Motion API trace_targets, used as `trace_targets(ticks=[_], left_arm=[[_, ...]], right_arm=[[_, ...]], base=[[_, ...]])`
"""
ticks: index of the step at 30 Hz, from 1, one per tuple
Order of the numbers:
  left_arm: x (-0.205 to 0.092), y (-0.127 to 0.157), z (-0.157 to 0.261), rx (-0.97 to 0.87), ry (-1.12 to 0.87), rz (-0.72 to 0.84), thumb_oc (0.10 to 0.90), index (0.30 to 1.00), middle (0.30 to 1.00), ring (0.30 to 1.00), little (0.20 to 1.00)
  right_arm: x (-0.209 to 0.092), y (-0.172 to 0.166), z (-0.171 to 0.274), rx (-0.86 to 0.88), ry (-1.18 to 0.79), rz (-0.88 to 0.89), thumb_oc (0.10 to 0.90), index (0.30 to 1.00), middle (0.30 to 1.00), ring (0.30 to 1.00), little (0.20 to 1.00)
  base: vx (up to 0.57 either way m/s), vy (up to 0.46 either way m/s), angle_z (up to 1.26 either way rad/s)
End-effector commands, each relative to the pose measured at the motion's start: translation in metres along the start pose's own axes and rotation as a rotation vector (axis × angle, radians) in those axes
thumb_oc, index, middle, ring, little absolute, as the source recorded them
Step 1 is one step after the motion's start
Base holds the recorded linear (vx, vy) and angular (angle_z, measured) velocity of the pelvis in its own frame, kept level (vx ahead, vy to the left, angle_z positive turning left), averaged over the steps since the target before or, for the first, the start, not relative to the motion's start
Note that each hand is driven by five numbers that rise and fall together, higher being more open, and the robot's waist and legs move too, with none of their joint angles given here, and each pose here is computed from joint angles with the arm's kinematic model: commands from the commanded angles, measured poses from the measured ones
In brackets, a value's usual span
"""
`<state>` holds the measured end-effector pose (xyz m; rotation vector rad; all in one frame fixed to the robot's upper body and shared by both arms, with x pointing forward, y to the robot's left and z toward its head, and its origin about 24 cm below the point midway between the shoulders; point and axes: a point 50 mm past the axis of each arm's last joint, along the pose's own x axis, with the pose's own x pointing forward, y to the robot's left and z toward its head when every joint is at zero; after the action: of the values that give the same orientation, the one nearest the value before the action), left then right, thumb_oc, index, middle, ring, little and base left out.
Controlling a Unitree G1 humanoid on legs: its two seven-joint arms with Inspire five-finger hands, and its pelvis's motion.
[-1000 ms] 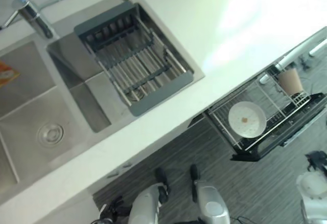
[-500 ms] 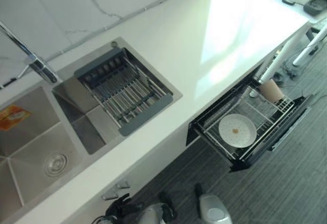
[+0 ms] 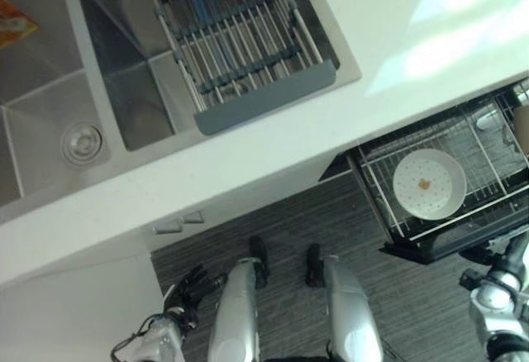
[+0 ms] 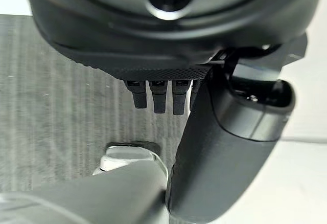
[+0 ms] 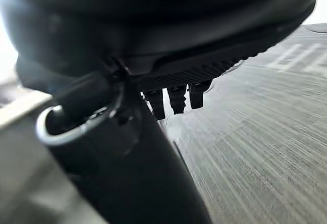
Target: Place the dishes in the dishwasher.
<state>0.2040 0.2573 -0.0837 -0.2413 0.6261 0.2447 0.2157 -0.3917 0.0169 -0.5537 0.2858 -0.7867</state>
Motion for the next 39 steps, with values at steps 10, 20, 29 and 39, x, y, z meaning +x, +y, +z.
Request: trace_targets(ticks=[10,20,29,39], left_arm=[[-0.013,0.016,-0.002,0.070,-0.029,0.013,0.800,0.900,0.900,0.900,0.900],[-0.017,0.014,0.027,0.112,-0.214,-0.014,0.800,0.900,0.900,0.900,0.900],[-0.023,0.036,0.044,0.173,-0.263,0.092,0.800,0.900,0.900,0.900,0.900],[-0.027,0.048,0.023,0.089,-0.206,0.095,0.800,0.900,0.900,0.900,0.900]], right_arm=[[0.026,-0.022,0.127,0.015,-0.497,0.052,0.800,0.900,0.900,0.900,0.900],[0.021,-0.022,0.263,-0.209,-0.868,0.082,0.800,0.900,0.900,0.900,0.900],[0.015,-0.030,0.326,-0.176,-0.924,0.058,0.800,0.900,0.900,0.900,0.900],[0.023,-0.005,0.302,-0.107,-0.791,0.158,0.800,0.900,0.900,0.900,0.900]], base=[[0.02,-0.036,0.07],[0.01,-0.035,0.08],[0.03,-0.046,0.17],[0.01,0.023,0.04]])
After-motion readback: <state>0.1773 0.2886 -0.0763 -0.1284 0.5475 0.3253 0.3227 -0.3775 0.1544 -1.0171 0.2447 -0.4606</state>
